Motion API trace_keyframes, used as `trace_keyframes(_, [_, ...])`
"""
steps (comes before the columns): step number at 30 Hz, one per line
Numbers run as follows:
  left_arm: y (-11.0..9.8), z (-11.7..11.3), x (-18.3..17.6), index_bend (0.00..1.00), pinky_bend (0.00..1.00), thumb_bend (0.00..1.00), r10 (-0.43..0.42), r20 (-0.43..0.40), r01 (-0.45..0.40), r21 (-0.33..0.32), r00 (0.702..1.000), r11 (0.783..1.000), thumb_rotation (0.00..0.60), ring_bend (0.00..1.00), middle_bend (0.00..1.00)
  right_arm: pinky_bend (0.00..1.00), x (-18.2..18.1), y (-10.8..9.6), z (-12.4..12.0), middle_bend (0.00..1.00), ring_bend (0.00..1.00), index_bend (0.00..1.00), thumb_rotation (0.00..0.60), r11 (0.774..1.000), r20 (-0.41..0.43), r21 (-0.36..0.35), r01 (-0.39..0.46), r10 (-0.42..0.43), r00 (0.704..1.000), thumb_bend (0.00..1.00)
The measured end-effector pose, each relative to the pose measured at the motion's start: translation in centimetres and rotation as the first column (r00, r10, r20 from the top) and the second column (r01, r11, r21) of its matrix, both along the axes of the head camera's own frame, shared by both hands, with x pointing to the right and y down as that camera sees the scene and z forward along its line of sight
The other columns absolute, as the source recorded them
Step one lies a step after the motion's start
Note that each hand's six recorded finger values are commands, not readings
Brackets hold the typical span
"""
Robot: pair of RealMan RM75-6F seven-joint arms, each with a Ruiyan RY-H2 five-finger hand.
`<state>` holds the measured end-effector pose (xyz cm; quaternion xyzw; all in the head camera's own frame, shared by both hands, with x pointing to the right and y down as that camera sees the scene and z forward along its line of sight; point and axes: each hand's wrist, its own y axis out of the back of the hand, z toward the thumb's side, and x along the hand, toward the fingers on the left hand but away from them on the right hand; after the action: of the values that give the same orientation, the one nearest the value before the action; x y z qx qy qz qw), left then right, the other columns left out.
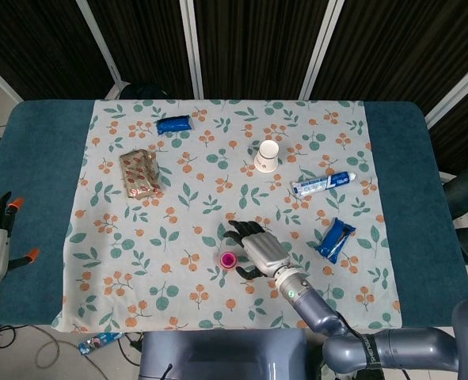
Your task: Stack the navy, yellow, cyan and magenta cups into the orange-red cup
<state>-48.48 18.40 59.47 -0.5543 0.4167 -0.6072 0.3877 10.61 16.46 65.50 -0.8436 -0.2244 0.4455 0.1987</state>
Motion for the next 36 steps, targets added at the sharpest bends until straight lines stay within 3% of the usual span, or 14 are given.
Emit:
trace_keyframes(7, [0.0,0.0,-0.1,0.12,0.00,0.09,-0.001,0.004,0.001,0.002,1.000,1.000,0.600,0.00,0.00,0.06,0.4,-0.2,-0.5,0.00,0.00,0.00,0.600,0.999,-0.015,0.001,0.035,-0.035,0.999,0.43])
trace_keyframes(13, [0.0,-0.1,-0.2,0.12,0.00,0.09,-0.004,-0.002,0.004,0.003,1.000,1.000,0.600,0.00,0.00,0.06,2.5,-1.7,-2.8,0.00,0.00,0.00,0.600,0.994,-0.026,0.107,0.007,-0.004,1.000,0.43])
trace_keyframes(18, [0.0,-0.1,-0.1,0.12,0.00,0.09,-0.007,-0.008,0.007,-0.002,1.000,1.000,0.600,0.00,0.00,0.06,6.8,-2.8,-5.0,0.00,0.00,0.00,0.600,0.975,-0.091,0.220,0.002,0.018,0.996,0.43])
trace_keyframes(22, [0.2,-0.1,0.1,0.12,0.00,0.09,-0.011,-0.024,0.011,-0.005,1.000,1.000,0.600,0.00,0.00,0.06,10.8,-2.7,-7.0,0.00,0.00,0.00,0.600,0.941,-0.152,0.337,0.015,0.039,0.988,0.43])
trace_keyframes(25, [0.2,-0.3,0.2,0.12,0.00,0.09,-0.021,-0.047,0.021,-0.007,0.999,1.000,0.600,0.00,0.00,0.06,14.3,-1.7,-8.5,0.00,0.00,0.00,0.600,0.901,-0.208,0.433,0.027,0.071,0.975,0.43])
trace_keyframes(32, [0.4,-0.6,0.4,0.12,0.00,0.09,-0.023,-0.073,0.021,-0.028,0.997,0.999,0.600,0.00,0.00,0.06,23.9,3.8,-10.9,0.00,0.00,0.00,0.600,0.824,-0.349,0.567,0.006,0.233,0.907,0.43])
trace_keyframes(36, [0.5,-1.0,0.4,0.12,0.00,0.09,-0.021,-0.070,0.019,-0.019,0.997,1.000,0.600,0.00,0.00,0.06,26.8,6.2,-11.3,0.00,0.00,0.00,0.600,0.800,-0.389,0.600,0.015,0.276,0.879,0.43])
